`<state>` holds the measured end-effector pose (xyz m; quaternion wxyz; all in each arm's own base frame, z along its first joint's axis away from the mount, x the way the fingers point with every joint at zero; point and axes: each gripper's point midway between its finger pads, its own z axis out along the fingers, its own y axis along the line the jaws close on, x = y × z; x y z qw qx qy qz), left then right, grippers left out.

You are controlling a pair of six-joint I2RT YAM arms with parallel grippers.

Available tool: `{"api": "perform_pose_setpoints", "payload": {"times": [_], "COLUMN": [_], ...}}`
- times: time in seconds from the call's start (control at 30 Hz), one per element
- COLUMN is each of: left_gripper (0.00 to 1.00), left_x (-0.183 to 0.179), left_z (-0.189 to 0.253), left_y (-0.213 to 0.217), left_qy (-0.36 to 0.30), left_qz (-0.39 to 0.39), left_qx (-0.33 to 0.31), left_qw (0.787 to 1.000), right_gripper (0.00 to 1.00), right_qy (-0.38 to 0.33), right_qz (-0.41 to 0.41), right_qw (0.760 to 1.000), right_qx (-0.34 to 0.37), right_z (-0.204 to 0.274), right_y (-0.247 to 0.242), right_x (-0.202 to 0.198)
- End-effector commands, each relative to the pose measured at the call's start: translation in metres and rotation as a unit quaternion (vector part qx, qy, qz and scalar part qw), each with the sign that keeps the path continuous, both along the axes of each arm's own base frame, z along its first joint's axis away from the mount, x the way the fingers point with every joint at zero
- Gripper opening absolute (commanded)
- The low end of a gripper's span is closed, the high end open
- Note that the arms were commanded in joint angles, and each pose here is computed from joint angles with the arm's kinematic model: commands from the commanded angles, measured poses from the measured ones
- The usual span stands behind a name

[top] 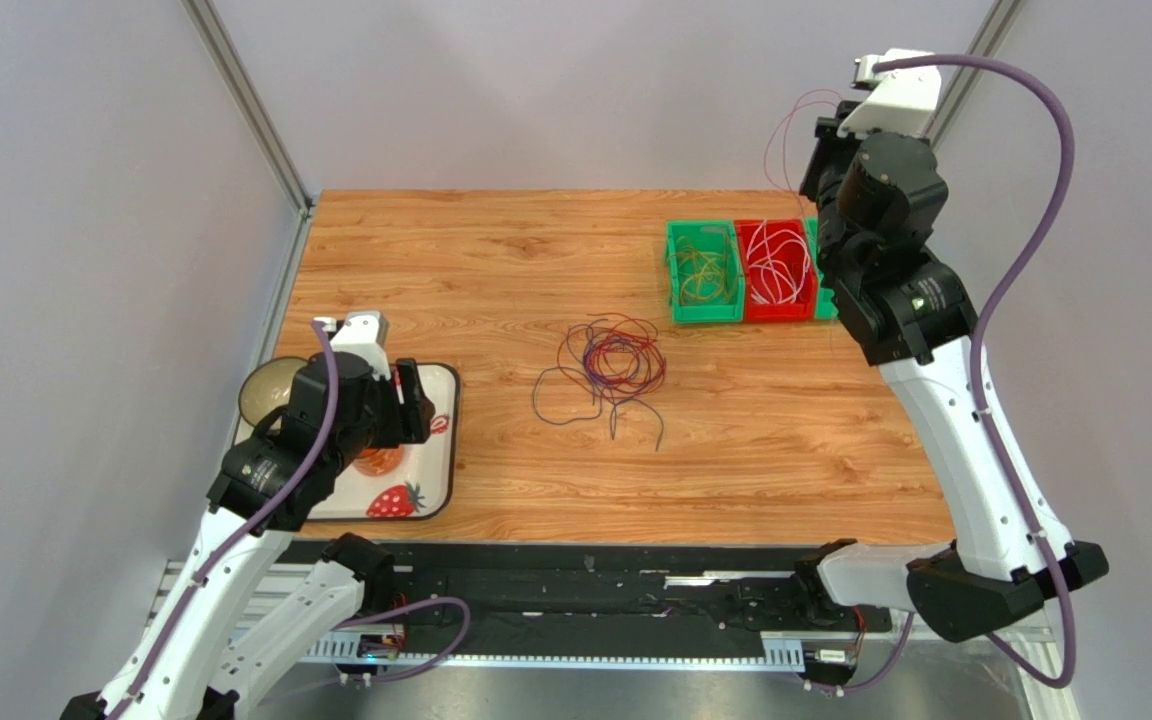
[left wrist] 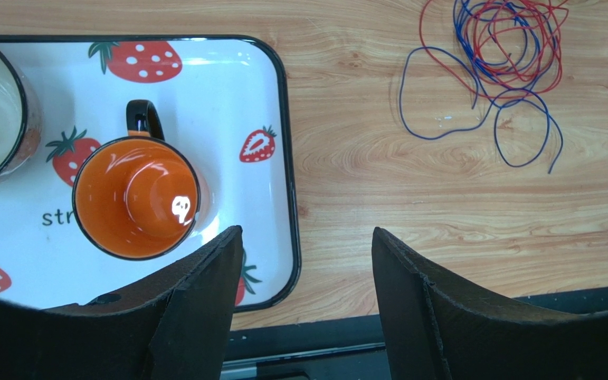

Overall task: Untangle the cables
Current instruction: Pick up the cable at the center of the board, then place the cable in the bin.

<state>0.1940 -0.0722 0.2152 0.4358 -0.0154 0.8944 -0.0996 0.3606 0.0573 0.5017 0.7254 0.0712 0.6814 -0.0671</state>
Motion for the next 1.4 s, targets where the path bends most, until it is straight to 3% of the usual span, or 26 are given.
{"api": "perform_pose_setpoints", "payload": {"times": [0.0, 0.87, 1.37], "left_gripper": [0.68, 0.66, 0.66], "left_x": [0.005, 0.010, 0.010], "left_z": [0.006, -0.001, -0.004], "left_y": [-0.007, -0.010, -0.010], "left_qy": [-0.013, 0.002, 0.009], "left_qz": [-0.009, -0.015, -0.013], "left_qx": [-0.015, -0.009, -0.005], "left_qw": [1.000, 1.000, 1.000], "right_gripper": [0.00, 0.00, 0.00], "right_qy": [-0.033, -0.075, -0.080], "right_qz": [-0.020, -0.081, -0.084], "right_qw": [0.999, 0.993, 0.991], "right_qx": [0.035, 0.043, 0.071], "right_z": [0.025, 0.060, 0.030], "right_y": [-0.032, -0.113, -0.157], "right_x": [0.009, 0.119, 0.177]}}
